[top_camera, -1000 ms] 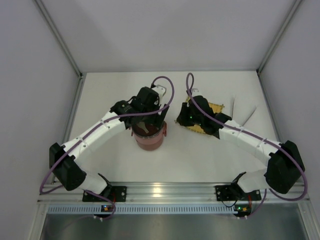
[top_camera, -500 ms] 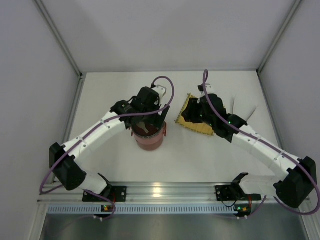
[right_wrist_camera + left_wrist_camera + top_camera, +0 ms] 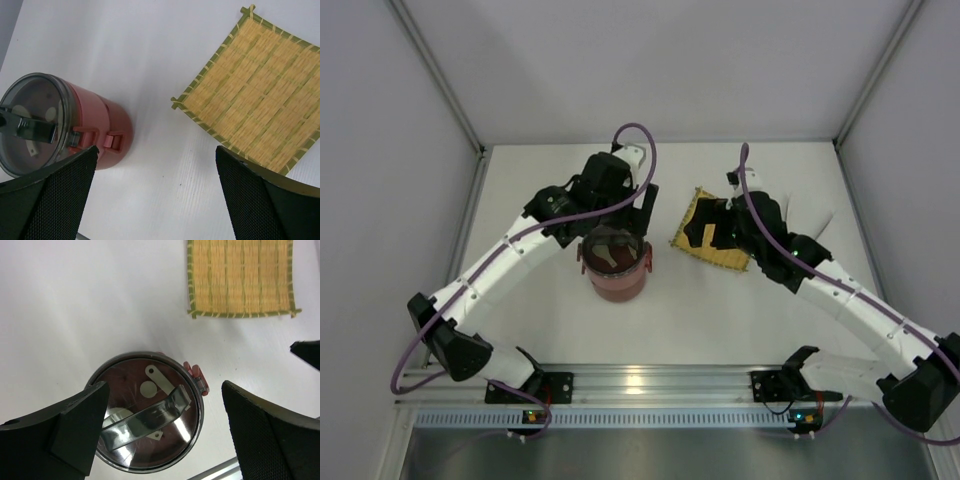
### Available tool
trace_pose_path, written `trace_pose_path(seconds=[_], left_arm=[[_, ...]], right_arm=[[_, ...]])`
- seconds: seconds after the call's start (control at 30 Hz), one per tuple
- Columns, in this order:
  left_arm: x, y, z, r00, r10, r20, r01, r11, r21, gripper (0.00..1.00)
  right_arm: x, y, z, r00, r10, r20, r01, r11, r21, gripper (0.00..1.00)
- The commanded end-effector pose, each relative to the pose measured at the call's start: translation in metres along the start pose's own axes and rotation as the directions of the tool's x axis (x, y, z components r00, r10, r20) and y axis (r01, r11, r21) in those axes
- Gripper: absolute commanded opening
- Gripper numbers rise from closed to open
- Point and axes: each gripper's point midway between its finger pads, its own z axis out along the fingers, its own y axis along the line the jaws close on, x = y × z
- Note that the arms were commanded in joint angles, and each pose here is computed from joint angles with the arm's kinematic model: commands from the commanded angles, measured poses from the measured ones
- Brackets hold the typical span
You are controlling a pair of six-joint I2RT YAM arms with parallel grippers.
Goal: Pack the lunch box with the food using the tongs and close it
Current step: Reset both arms
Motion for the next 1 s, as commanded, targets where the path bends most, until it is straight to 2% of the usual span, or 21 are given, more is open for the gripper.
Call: trace_pose_path(seconds=[0.0,0.2,0.43,0.73,0.97], left_arm=[[-0.039,0.008,-0.025,0.989,-0.061,0.137,0.067,0.997,-0.04,0.99],[-0.068,0.053,-0.06,0.936,-0.133,0.327,0.217,0.947,-0.235,0.99],[-0.094,0.082,-0.094,0.865,-0.155,0.478,0.309,0.914,-0.262,0.99],[-0.117,0.131,-0.087,0.845,-0.211,0.491,0.366,0.898,-0.244,0.99],[-0.135,0.134,-0.079,0.847,-0.208,0.489,0.35,0.911,-0.218,0.99]], right_arm=[[-0.016,-0.005,-0.011,0.999,-0.005,0.045,0.004,1.0,0.021,1.0],[-0.026,-0.005,-0.019,0.997,-0.025,0.068,0.024,1.0,0.019,1.0],[-0.061,0.0,-0.048,0.985,-0.054,0.166,0.052,0.999,0.015,0.99],[-0.113,-0.002,-0.077,0.956,-0.145,0.257,0.124,0.987,0.098,0.99],[-0.118,-0.013,-0.081,0.952,-0.167,0.258,0.127,0.978,0.166,0.99]])
